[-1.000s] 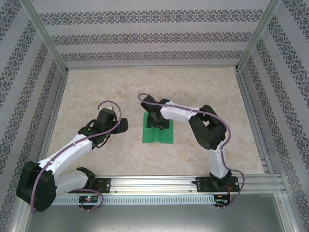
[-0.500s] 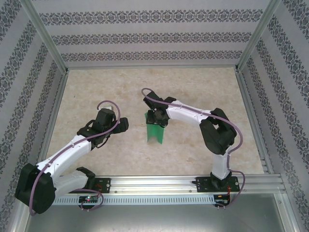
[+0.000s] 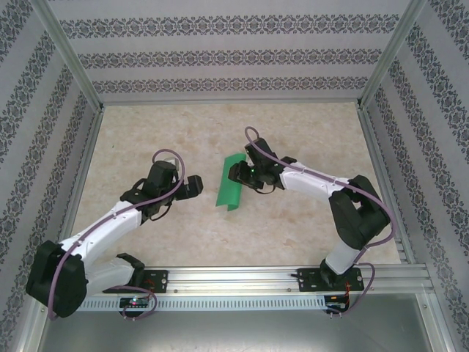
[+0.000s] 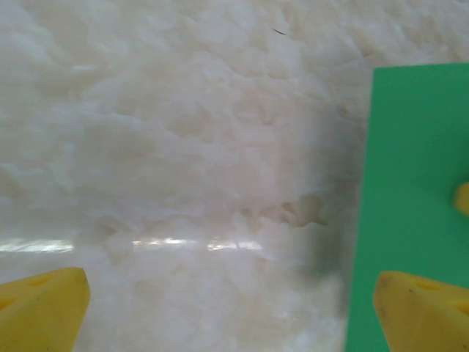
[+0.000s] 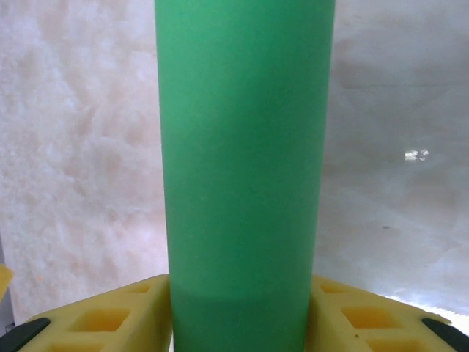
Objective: Fold a paper plane with a square sheet of paper (pick it up from the middle)
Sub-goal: Fold the square sheet of paper in half at the center of the table.
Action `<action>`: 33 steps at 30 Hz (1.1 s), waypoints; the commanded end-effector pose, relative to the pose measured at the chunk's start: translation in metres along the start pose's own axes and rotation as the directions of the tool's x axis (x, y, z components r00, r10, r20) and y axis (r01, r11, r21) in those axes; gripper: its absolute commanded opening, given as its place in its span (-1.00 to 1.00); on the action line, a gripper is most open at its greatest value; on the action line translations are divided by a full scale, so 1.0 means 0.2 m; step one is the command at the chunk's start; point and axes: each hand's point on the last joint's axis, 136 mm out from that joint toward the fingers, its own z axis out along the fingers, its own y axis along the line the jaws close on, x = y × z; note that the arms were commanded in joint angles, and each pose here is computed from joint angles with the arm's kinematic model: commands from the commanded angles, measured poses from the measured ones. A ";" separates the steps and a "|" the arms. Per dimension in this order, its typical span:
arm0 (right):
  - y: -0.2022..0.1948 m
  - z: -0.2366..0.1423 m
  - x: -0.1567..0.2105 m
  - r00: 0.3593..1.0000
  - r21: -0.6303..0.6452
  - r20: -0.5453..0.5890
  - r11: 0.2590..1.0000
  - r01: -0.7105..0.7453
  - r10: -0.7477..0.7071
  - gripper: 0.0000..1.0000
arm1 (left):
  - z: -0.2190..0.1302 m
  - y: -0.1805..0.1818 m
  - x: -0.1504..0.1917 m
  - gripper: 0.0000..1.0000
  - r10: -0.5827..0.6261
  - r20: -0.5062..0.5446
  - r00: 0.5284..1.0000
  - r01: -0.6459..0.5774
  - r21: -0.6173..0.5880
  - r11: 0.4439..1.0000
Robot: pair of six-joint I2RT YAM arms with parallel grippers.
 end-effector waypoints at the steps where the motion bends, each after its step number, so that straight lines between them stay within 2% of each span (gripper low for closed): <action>1: -0.07 0.05 0.03 0.999 -0.055 -0.004 0.998 -0.039 0.038 -0.05 | 0.02 -0.18 -0.09 1.00 -0.037 0.001 0.999 0.037 0.162 0.986; 10: -0.26 0.01 0.07 1.000 0.051 0.010 0.998 -0.022 0.022 0.35 | 0.13 -0.32 -0.07 1.00 -0.024 -0.085 0.996 0.042 0.227 0.973; 19: -0.38 -0.08 0.05 0.998 0.150 0.044 0.988 -0.048 0.042 0.35 | 0.19 -0.42 -0.04 1.00 0.013 -0.128 0.992 0.017 0.230 0.973; 21: -0.37 -0.07 0.04 0.997 0.142 0.049 0.988 -0.065 0.058 0.32 | 0.20 -0.42 -0.03 1.00 0.018 -0.136 0.991 0.014 0.231 0.973; 26: -0.24 0.00 0.03 0.997 0.002 0.023 0.997 -0.078 0.078 0.29 | 0.23 -0.43 -0.01 1.00 0.023 -0.156 0.987 0.013 0.226 0.974; 33: -0.21 0.07 0.03 0.995 -0.040 0.004 0.994 -0.104 0.104 0.31 | 0.22 -0.42 0.00 1.00 0.025 -0.158 0.987 0.011 0.220 0.975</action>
